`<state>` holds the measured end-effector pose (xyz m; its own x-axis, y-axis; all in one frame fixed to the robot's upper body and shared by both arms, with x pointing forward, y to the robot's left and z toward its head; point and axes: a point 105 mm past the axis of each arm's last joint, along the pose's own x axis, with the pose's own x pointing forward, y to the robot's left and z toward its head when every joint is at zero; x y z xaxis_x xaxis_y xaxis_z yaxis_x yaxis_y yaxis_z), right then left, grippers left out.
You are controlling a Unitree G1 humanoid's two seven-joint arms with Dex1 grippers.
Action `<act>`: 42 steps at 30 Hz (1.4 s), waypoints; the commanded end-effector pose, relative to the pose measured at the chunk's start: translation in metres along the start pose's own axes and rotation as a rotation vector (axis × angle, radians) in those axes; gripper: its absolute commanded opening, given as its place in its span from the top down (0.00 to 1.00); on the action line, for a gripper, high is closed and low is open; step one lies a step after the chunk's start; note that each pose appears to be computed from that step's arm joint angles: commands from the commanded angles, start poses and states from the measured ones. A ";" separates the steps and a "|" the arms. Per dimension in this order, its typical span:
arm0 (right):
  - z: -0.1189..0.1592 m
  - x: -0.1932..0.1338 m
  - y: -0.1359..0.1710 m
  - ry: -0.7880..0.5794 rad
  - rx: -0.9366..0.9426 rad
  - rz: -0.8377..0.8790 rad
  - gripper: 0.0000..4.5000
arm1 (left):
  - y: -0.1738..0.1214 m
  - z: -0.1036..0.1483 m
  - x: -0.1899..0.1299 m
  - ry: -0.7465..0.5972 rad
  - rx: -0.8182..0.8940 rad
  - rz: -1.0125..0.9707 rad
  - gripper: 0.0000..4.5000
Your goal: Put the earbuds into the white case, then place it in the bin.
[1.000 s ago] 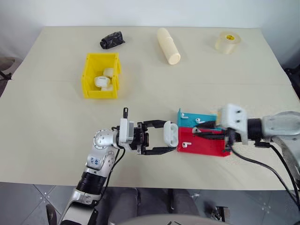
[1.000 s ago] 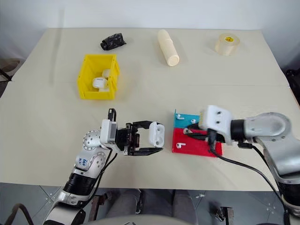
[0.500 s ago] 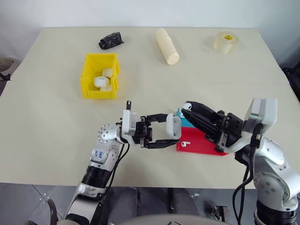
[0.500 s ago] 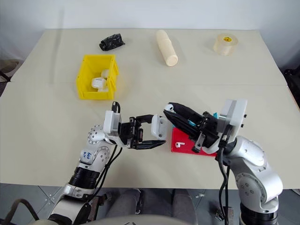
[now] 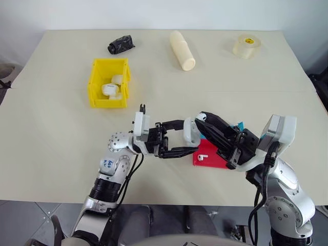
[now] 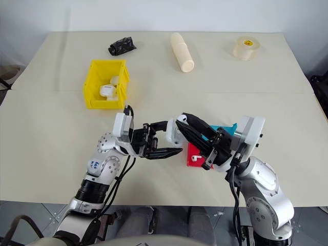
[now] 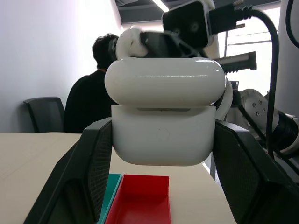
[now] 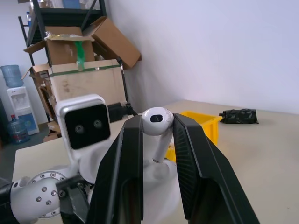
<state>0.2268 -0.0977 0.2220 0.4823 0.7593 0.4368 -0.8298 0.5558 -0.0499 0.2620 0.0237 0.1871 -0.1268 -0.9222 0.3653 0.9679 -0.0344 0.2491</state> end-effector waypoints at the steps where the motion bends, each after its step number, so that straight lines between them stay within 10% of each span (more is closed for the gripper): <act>1: 0.004 0.001 0.001 -0.034 -0.019 -0.004 0.87 | -0.002 0.014 0.005 -0.036 0.033 -0.025 0.33; 26: -0.030 0.002 0.013 0.055 0.086 0.099 0.87 | -0.002 0.019 0.012 -0.054 0.037 -0.054 0.33; 37: -0.028 -0.002 0.012 0.075 0.085 0.129 0.05 | -0.001 0.019 0.014 -0.064 0.046 -0.055 0.33; 42: -0.010 -0.011 0.000 0.074 0.016 0.097 0.00 | -0.001 0.015 0.006 -0.038 0.036 -0.032 0.33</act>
<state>0.2267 -0.0911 0.1994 0.4055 0.8422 0.3553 -0.8931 0.4479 -0.0422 0.2634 0.0210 0.1908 -0.1355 -0.9191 0.3701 0.9712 -0.0494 0.2329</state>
